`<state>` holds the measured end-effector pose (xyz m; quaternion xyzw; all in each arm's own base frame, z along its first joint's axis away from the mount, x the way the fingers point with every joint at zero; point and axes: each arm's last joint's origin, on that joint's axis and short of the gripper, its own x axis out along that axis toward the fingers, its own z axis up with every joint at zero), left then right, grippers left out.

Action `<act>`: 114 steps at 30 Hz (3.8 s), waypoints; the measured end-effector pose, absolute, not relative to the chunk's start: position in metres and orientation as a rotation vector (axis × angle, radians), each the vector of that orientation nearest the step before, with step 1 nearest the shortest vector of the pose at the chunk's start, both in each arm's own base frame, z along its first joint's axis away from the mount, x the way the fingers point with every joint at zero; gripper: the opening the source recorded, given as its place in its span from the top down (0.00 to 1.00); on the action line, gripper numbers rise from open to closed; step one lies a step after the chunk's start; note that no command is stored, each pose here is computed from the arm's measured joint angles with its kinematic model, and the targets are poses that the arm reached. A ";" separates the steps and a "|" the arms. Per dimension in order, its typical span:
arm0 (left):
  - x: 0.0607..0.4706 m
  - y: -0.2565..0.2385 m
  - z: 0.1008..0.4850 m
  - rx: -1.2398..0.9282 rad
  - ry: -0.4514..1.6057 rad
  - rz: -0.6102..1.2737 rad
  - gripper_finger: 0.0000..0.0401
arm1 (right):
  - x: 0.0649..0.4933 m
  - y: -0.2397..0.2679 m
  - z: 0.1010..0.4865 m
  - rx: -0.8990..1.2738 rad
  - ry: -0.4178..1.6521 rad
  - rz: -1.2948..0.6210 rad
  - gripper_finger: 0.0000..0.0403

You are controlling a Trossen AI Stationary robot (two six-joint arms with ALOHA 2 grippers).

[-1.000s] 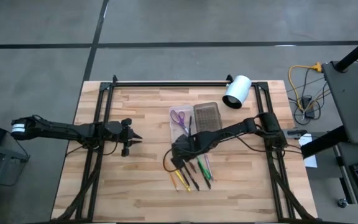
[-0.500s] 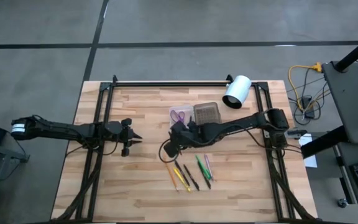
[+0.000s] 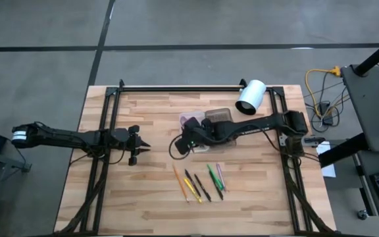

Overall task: Pick & place school supplies into a supply box
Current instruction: Put the brown pen into the supply box, then put the purple pen into the supply box

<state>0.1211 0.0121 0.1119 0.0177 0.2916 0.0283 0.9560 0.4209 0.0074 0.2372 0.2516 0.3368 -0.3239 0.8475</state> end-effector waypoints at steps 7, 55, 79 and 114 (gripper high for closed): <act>0.121 0.012 0.112 0.036 0.592 0.058 0.83 | 0.416 -0.022 0.227 0.516 0.758 -0.713 0.96; 0.121 0.012 0.112 0.036 0.592 0.058 0.83 | 0.386 -0.061 0.200 0.645 0.970 -0.902 0.78; 0.121 0.012 0.112 0.036 0.592 0.058 0.83 | 0.400 -0.013 0.215 0.794 1.071 -0.562 0.80; 0.121 0.012 0.112 0.036 0.592 0.058 0.83 | 0.393 0.092 0.217 1.048 1.071 -0.572 0.81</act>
